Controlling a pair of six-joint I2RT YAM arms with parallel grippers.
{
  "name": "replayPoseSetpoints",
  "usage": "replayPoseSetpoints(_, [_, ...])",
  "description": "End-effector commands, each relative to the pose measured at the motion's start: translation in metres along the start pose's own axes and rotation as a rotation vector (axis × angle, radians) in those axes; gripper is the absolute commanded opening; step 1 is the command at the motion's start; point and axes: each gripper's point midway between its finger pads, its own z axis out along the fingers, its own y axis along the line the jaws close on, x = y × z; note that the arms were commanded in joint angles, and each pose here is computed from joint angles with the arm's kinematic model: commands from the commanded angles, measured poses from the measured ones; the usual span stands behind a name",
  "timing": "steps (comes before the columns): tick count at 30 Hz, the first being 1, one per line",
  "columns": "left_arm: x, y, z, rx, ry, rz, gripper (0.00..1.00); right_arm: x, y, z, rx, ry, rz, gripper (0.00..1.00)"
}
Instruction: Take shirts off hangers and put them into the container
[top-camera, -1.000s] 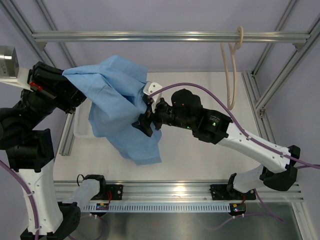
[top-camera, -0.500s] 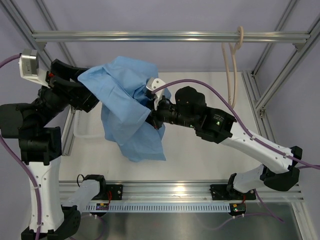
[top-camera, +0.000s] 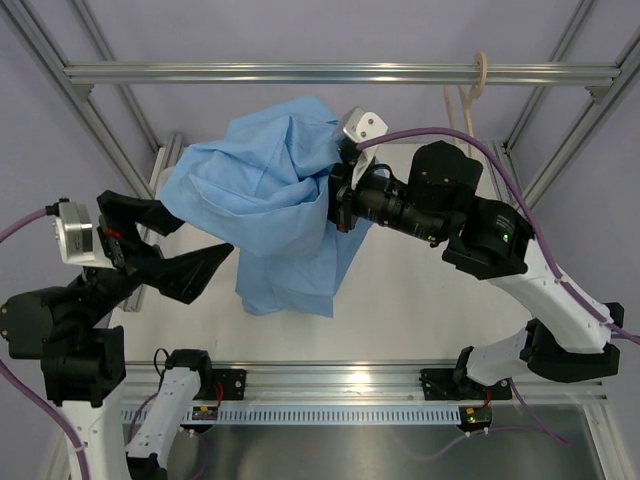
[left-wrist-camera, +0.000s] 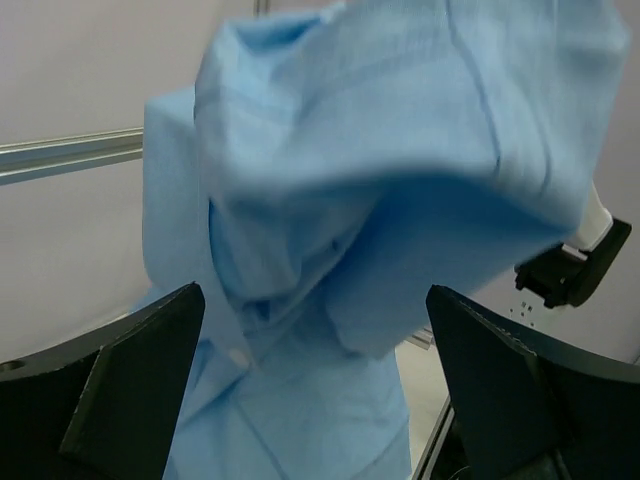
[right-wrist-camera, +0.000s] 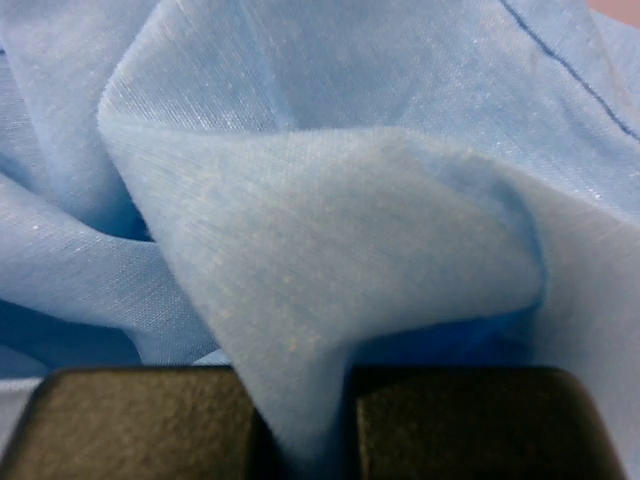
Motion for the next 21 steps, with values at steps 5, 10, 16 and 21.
replayPoseSetpoints(5, [0.046, 0.009, -0.002, 0.089, 0.036, -0.091, 0.99, -0.040, -0.004, -0.011, 0.020, -0.064, -0.038, 0.00])
replayPoseSetpoints(10, [0.066, 0.011, -0.004, 0.161, 0.003, -0.134, 0.99, -0.054, 0.003, -0.011, -0.017, -0.087, -0.022, 0.00])
replayPoseSetpoints(16, [0.079, 0.020, 0.002, 0.202, 0.028, -0.119, 0.99, -0.053, 0.017, -0.001, -0.093, -0.077, -0.002, 0.00])
replayPoseSetpoints(21, [0.103, 0.035, 0.016, 0.201, 0.090, -0.157, 0.99, -0.054, 0.025, 0.001, -0.135, -0.072, 0.014, 0.00])
